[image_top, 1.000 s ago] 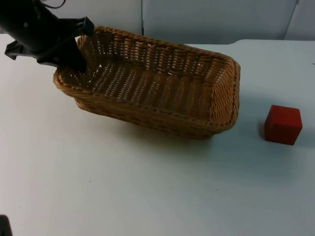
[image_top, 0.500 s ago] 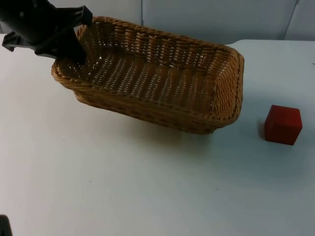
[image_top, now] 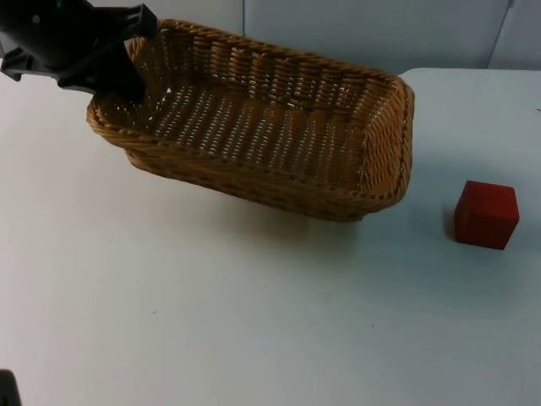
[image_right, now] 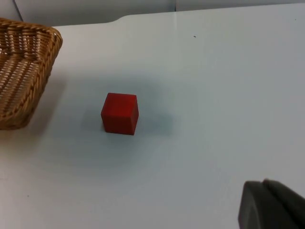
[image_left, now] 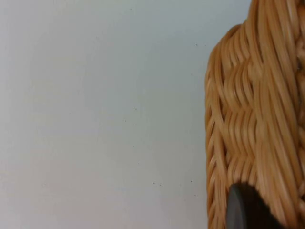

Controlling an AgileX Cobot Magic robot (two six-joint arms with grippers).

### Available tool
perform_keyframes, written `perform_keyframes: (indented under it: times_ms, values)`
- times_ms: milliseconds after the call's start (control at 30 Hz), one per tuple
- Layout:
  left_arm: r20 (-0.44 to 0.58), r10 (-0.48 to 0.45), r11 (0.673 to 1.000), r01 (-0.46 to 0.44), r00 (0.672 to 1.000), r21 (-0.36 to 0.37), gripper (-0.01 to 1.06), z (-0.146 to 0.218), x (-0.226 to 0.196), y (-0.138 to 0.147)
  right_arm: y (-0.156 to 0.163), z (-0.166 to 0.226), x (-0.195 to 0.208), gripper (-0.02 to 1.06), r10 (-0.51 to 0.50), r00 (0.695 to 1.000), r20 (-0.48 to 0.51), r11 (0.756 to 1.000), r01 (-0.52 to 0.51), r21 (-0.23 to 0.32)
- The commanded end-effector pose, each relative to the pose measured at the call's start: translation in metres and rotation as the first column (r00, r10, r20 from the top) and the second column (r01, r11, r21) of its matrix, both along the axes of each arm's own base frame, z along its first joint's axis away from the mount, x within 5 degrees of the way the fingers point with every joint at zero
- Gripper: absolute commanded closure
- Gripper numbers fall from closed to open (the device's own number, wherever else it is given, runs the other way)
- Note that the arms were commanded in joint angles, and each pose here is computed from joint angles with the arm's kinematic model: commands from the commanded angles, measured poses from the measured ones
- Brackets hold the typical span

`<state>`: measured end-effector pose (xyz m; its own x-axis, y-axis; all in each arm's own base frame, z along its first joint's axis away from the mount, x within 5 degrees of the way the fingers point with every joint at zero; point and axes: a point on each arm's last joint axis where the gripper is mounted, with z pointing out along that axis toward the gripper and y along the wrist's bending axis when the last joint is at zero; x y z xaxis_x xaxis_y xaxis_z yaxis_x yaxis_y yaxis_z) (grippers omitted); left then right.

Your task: Pick up the basket with the left hand and place the cube into the basket with the right hand.

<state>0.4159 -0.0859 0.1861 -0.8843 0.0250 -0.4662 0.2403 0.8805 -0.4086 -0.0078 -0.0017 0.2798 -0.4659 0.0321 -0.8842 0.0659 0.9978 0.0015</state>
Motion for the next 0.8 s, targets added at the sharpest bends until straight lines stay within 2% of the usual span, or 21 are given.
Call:
perform_keyframes:
  times_ms: [0,767]
  values:
    - [0.025,0.026,0.999,-0.025,0.999,-0.032,1.05,0.0127,-0.0004,0.0002,0.0002,-0.0011,0.0009,1.04,0.004,1.000,0.006,1.000,-0.004,0.004]
    - [0.030,0.029,0.999,-0.028,0.999,-0.029,1.05,0.0127,0.0001,0.0006,0.0002,-0.0011,0.0009,1.04,0.004,1.000,0.006,1.000,-0.004,0.004]
